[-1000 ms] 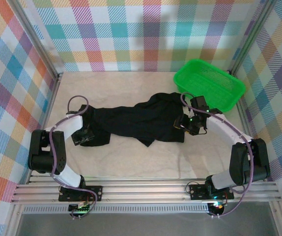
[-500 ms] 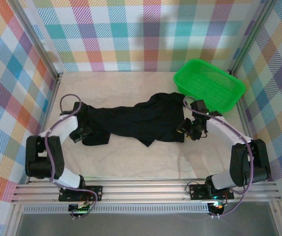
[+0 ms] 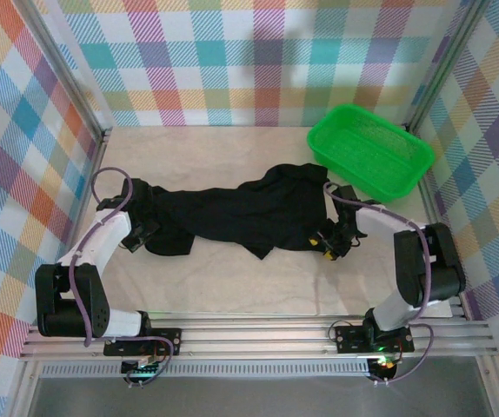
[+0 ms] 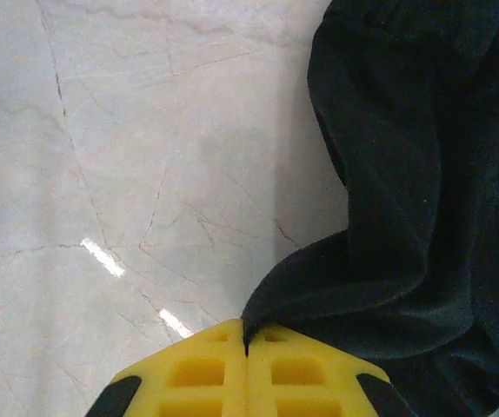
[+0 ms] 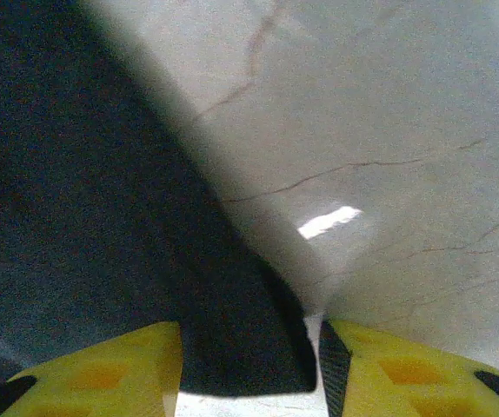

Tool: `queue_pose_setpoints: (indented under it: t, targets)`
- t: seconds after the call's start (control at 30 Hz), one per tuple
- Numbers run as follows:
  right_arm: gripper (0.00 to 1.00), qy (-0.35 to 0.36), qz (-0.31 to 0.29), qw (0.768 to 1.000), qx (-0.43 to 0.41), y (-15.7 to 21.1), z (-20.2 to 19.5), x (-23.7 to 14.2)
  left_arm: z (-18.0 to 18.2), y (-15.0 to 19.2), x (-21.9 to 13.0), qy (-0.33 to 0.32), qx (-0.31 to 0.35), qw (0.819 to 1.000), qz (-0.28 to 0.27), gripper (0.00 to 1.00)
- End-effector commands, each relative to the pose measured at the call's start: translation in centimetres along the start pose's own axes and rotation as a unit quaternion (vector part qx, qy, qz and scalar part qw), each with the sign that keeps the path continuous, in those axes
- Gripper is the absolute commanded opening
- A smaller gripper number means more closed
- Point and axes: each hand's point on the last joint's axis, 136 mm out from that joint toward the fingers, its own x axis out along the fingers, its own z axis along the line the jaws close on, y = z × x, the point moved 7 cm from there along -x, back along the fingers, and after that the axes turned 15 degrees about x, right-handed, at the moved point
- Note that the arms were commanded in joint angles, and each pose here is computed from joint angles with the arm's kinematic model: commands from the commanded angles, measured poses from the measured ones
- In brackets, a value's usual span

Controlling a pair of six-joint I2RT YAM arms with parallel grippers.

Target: Fold and stack the t-shirts

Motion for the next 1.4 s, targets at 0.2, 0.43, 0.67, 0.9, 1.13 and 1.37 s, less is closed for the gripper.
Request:
queue_pose_setpoints:
  t: [0.2, 0.43, 0.67, 0.9, 1.13, 1.37]
  targets:
    - [0.19, -0.027, 0.015, 0.996, 0.079, -0.4, 1.4, 1.1, 0.0, -0.5, -2.1, 0.029, -0.020, 0.999, -0.013, 0.00]
    - [0.00, -0.137, -0.086, 0.985, -0.063, -1.4, 9.3, -6.9, -1.6, -3.0, -5.5, 0.100, -0.039, 0.993, -0.051, 0.00]
    - [0.00, -0.289, -0.178, 0.916, -0.213, 0.1, 17.2, -20.4, -3.9, -11.1, -15.1, 0.218, -0.113, 0.955, -0.168, 0.00]
    - [0.00, -0.462, -0.236, 0.803, -0.295, 3.1, 18.7, -32.8, -2.5, -15.9, -27.4, 0.311, -0.178, 0.877, -0.321, 0.00]
    - [0.00, -0.545, -0.278, 0.720, -0.327, 7.6, 13.7, -40.7, 2.5, -13.0, -37.2, 0.364, -0.233, 0.777, -0.458, 0.00]
    - [0.00, -0.595, -0.317, 0.661, -0.330, 11.1, 8.5, -45.4, 6.2, -10.3, -44.7, 0.385, -0.246, 0.708, -0.539, 0.00]
